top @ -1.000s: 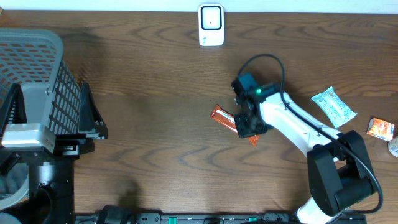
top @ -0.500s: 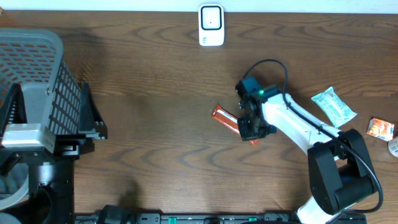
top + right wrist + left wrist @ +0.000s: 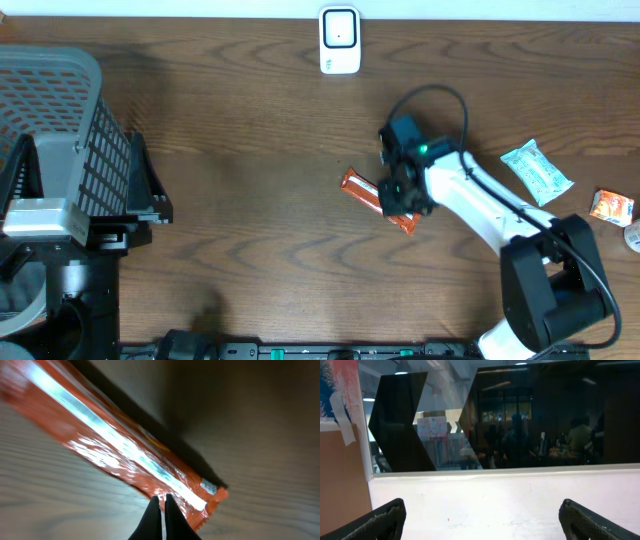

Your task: Scan the item barcode

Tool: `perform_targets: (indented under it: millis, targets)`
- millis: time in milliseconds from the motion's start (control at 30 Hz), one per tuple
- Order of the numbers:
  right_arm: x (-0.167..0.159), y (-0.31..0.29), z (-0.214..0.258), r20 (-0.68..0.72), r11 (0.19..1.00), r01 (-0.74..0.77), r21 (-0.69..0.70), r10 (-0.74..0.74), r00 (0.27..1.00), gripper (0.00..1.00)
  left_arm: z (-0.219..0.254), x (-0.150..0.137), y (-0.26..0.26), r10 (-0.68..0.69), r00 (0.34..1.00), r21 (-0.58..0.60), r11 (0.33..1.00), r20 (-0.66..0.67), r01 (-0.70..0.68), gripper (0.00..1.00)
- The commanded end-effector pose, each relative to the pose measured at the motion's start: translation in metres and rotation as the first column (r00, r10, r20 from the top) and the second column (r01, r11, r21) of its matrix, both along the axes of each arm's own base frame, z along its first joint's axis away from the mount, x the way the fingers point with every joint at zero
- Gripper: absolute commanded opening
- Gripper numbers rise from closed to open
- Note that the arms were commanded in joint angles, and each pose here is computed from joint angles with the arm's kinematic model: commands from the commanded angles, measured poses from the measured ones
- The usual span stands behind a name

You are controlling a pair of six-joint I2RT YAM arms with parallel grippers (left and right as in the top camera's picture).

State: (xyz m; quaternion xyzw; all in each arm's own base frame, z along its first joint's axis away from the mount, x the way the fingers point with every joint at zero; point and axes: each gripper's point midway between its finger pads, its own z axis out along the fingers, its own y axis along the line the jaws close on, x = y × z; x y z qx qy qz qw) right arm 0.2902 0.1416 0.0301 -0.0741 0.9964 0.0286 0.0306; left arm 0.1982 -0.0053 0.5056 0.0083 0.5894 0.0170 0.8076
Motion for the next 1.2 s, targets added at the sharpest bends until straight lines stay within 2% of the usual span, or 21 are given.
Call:
perform_targets:
  millis: [0,200,367,433,500,533,600,633,700,833,967,1067,1167]
  targets:
    - [-0.032,-0.01,-0.033,-0.094,0.999,0.038,-0.012,-0.039,0.995,0.01,0.001,-0.002,0.001,0.002,1.0,-0.002,1.0,0.01,-0.002,0.98]
    - [-0.034,-0.004,-0.026,-0.117,0.999,0.041,0.018,-0.038,0.992,0.01,0.001,-0.002,0.001,0.002,1.0,-0.002,1.0,0.01,-0.002,0.98]
    - [-0.011,0.014,0.024,-0.093,0.997,0.028,0.076,-0.021,0.995,0.01,0.001,-0.002,0.001,0.002,1.0,-0.002,1.0,0.01,-0.002,0.98]
    - [-0.002,0.02,0.046,-0.075,0.995,-0.007,0.101,0.015,0.997,0.25,0.001,-0.002,0.001,0.002,1.0,-0.002,1.0,0.01,-0.002,0.98]
    - [0.008,0.026,0.061,-0.027,0.986,-0.111,0.124,0.115,0.993,0.55,0.001,-0.002,0.001,0.002,1.0,-0.002,1.0,0.01,-0.002,0.98]
    - [0.012,0.027,0.064,-0.003,0.979,-0.162,0.126,0.163,0.987,0.74,0.001,-0.002,0.001,0.002,1.0,-0.002,1.0,0.01,-0.002,0.98]
    - [0.016,0.025,0.064,0.025,0.959,-0.257,0.121,0.255,0.967,0.96,0.001,-0.002,0.001,0.002,1.0,-0.002,1.0,0.01,-0.002,0.98]
    - [0.016,0.024,0.061,0.029,0.944,-0.308,0.115,0.307,0.951,0.99,0.001,-0.002,0.001,0.002,1.0,-0.002,1.0,0.01,-0.002,0.98]
    - [0.017,0.02,0.056,0.035,0.906,-0.41,0.103,0.409,0.912,0.99,0.001,-0.002,0.001,0.002,1.0,-0.002,1.0,0.01,-0.002,0.98]
    - [0.024,0.017,0.043,0.044,0.861,-0.491,0.13,0.49,0.871,0.99,0.001,-0.002,0.001,0.002,1.0,-0.002,1.0,0.01,-0.002,0.98]
    - [0.021,0.019,0.029,0.032,0.817,-0.508,0.273,0.52,0.853,0.99,0.001,-0.002,0.001,0.002,1.0,-0.002,1.0,0.009,-0.002,0.98]
    - [0.02,0.016,0.014,-0.008,0.815,-0.478,0.327,0.508,0.861,0.99,0.001,-0.002,0.001,0.002,1.0,-0.002,1.0,0.009,-0.002,0.98]
    - [0.018,0.013,-0.005,-0.055,0.82,-0.466,0.333,0.51,0.858,0.91,0.001,-0.002,0.001,0.002,1.0,-0.002,1.0,0.009,-0.002,0.98]
